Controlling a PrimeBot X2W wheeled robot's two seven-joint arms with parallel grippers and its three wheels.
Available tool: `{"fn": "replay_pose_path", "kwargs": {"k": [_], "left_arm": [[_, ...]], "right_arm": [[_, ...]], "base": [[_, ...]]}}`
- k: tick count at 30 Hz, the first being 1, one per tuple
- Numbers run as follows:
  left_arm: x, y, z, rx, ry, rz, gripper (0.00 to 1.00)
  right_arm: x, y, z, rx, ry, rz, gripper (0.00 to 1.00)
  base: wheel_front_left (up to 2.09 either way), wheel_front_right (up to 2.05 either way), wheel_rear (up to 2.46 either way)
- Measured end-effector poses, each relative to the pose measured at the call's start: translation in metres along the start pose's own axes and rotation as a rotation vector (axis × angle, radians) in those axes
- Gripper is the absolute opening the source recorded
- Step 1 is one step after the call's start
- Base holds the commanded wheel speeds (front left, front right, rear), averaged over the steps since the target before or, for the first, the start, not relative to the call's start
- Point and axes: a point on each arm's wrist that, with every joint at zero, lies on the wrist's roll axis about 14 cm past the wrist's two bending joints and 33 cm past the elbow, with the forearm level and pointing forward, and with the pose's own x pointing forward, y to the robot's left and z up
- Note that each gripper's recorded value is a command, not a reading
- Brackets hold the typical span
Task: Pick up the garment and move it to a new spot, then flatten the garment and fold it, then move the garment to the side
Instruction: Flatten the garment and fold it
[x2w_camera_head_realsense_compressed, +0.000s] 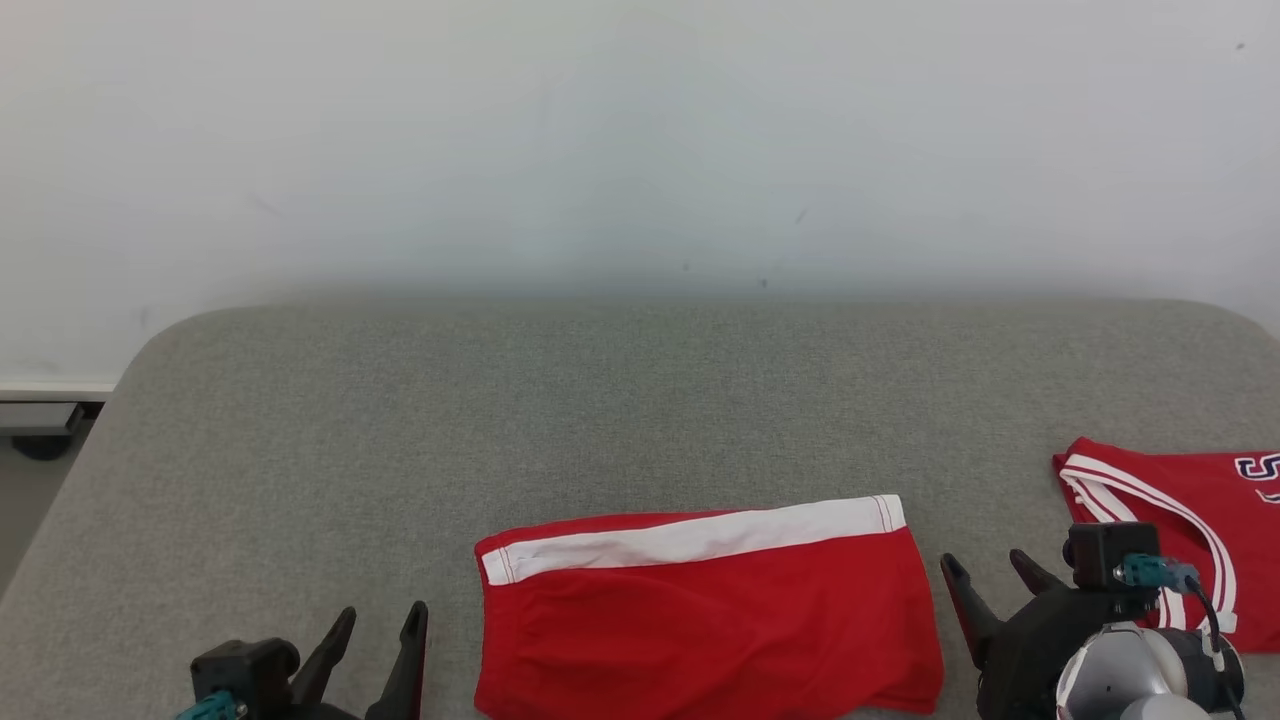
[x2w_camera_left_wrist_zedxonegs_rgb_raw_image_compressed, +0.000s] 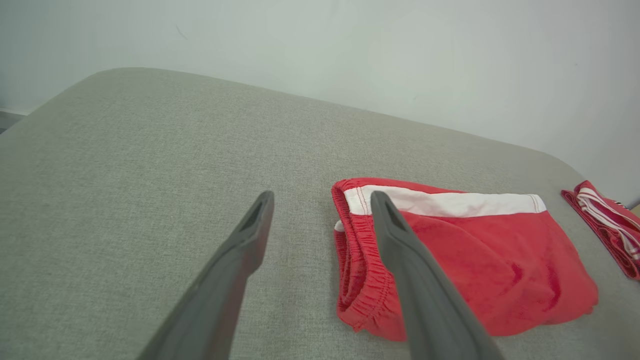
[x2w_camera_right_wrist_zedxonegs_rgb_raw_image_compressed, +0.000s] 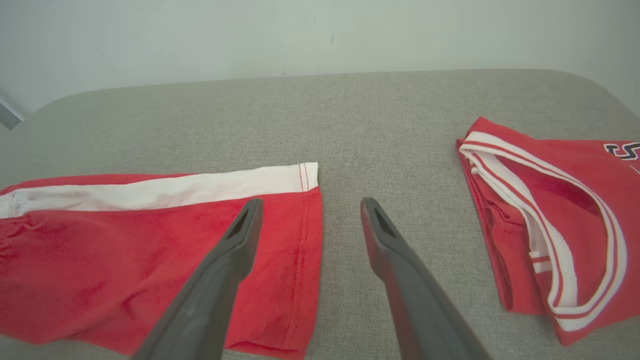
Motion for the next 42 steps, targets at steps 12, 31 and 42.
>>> {"fn": "replay_pose_path", "kwargs": {"k": [12, 31, 42], "left_arm": [[-0.002, -0.001, -0.005, 0.013, 0.035, 0.002, 1.00], [-0.004, 0.010, -0.007, 0.001, 0.065, 0.038, 1.00], [-0.011, 0.012, -0.014, -0.005, 0.095, 0.054, 1.00]], "right_arm": [[0.029, -0.004, -0.031, -0.019, 0.323, -0.019, 1.00], [0.045, 0.015, -0.073, 0.046, 0.571, -0.008, 1.00], [0.048, 0.013, -0.095, 0.063, 0.658, -0.033, 1.00]], "base": [[0.00, 0.00, 0.00], [0.00, 0.00, 0.00], [0.00, 0.00, 0.00]]}}
